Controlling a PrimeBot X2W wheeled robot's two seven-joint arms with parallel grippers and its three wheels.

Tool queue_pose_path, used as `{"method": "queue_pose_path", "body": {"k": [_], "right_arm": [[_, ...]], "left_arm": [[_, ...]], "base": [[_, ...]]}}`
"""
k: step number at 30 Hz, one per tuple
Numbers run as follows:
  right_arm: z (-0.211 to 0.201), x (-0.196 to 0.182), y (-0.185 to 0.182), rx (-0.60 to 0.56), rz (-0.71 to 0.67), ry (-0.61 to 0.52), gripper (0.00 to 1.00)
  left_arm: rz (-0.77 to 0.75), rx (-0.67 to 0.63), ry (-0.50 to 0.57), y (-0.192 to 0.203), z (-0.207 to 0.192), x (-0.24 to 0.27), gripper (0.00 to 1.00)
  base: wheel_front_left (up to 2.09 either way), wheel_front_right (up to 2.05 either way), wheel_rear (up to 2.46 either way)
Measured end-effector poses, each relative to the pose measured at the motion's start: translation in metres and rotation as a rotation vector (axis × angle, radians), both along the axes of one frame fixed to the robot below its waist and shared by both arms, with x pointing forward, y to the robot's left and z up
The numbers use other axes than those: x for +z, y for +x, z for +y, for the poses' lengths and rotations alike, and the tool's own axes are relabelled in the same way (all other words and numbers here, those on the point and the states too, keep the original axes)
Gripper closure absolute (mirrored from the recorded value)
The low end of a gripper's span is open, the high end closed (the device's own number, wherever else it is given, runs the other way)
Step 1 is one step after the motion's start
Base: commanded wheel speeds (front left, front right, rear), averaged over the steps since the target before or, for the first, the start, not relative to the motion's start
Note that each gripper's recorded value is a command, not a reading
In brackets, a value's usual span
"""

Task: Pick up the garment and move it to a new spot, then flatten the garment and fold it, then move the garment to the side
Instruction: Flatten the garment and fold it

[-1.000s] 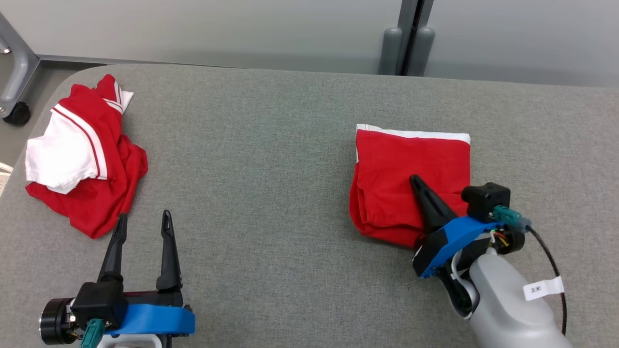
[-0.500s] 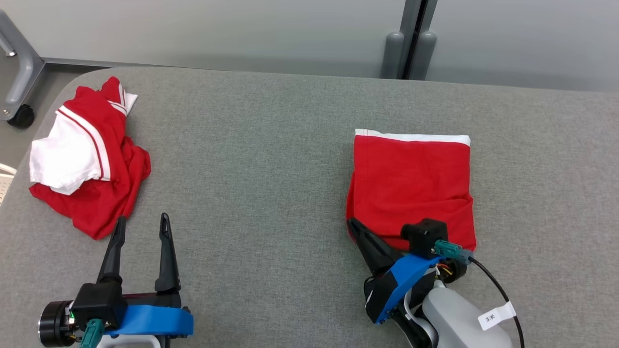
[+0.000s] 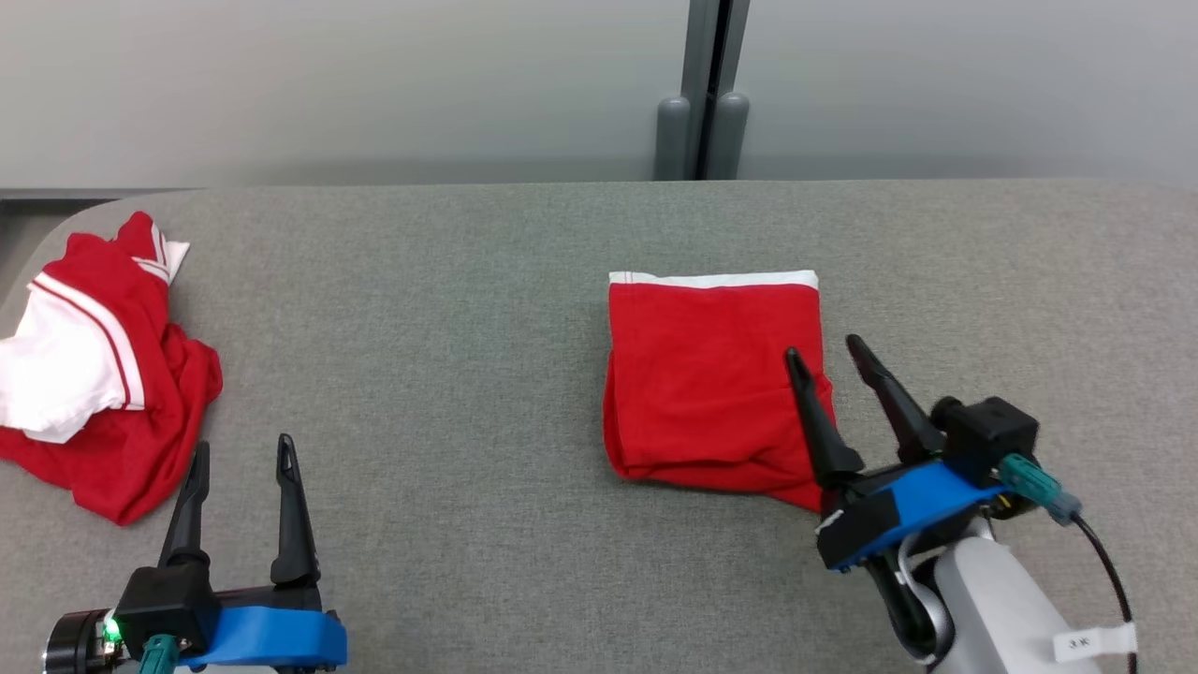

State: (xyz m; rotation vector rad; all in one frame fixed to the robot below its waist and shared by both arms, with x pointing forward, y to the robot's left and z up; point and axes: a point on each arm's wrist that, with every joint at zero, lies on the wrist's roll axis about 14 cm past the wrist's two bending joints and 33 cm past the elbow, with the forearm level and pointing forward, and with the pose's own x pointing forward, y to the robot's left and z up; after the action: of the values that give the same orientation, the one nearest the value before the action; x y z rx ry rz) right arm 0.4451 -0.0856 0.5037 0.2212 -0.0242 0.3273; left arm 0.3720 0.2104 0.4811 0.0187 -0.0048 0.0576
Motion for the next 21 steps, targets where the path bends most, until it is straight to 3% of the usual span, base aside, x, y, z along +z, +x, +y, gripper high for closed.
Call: {"method": "queue_pose_path", "body": {"k": [9, 21], "right_arm": [[-0.065, -0.007, -0.035, -0.17, -0.004, -0.068, 0.0], [-0.082, -0.017, -0.074, -0.235, 0.024, -0.074, 0.0]], "left_arm": [[0.004, -0.017, 0.007, -0.001, -0.006, -0.001, 0.0], [0.009, -0.035, 0.008, -0.014, -0.012, -0.002, 0.0]], "base": [[0.0, 0.0, 0.0], [0.0, 0.0, 0.0]]}}
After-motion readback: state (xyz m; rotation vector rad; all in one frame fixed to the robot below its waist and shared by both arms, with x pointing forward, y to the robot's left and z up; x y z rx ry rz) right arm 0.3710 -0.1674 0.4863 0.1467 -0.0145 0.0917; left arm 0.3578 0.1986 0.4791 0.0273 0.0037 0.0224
